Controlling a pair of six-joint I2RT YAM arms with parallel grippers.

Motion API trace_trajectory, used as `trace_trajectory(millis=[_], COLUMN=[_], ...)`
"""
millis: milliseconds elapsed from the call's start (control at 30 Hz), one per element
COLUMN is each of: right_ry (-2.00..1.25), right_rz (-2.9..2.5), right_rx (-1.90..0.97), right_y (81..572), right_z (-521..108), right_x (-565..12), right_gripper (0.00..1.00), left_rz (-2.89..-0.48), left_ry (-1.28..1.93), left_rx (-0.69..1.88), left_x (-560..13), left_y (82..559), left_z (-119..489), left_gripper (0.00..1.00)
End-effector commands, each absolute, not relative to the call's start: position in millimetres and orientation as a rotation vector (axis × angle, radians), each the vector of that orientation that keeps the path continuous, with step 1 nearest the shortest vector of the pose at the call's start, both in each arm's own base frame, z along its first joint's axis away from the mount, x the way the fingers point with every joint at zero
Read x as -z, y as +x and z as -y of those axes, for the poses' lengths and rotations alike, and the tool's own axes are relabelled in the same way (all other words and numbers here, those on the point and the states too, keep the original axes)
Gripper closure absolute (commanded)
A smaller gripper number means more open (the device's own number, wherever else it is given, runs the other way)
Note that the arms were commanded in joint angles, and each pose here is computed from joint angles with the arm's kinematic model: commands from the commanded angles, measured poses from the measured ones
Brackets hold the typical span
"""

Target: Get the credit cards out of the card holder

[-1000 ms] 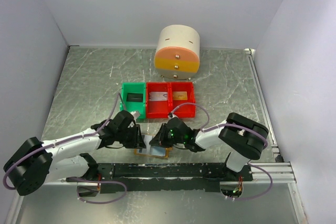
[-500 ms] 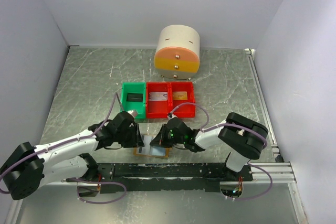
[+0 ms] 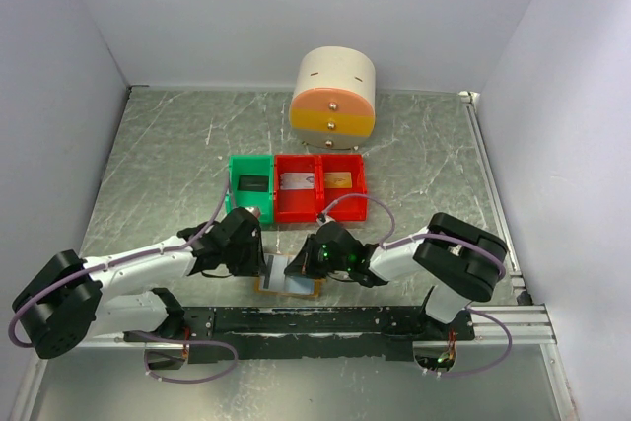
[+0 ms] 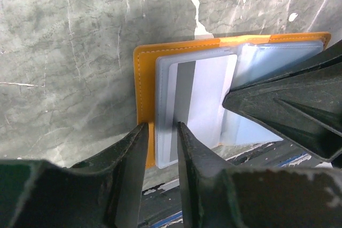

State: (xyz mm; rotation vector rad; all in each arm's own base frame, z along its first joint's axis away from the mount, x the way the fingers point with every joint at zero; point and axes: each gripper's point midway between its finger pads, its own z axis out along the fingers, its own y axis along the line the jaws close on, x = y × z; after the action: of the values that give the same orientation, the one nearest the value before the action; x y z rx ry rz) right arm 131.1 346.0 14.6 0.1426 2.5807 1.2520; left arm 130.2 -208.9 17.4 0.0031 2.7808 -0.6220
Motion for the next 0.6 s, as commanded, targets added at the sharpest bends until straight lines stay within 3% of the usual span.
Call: trace_trajectory(millis=[0,100,267,400,567], right_ry=[0.118,0.1,0.115,0.094,0.081], right_rz=[-2.608,-2.618,-2.64,-2.636,-2.614], right_rx=[-1.233,-1.224,-1.214,-1.222,-1.185], right_y=[125.4,127.2,128.2,126.0,128.7], right_z=[-341.4,-346.1,-349.5,-348.9,-337.5], right_x=[-10.7,-11.0,-4.3,-3.3,-6.9], right_gripper=[1.0,0.9,0.87,0.99,1.0], left_rz=[-2.831,-2.817,-2.814,-2.828,-2.822], left_ry=[0.041,0.04,0.058,0.051,0.024], left_rx=[0.567,0.58,0.615,0.582,0.527], left_x=[-6.9,-10.5,-11.1,-8.5,-7.2], left_y=[117.6,117.8,115.6,115.5,117.9], left_z=[200.4,200.6,204.1,201.4,194.6], left_gripper=[0.63,0.66,0.71,0.74,0.75])
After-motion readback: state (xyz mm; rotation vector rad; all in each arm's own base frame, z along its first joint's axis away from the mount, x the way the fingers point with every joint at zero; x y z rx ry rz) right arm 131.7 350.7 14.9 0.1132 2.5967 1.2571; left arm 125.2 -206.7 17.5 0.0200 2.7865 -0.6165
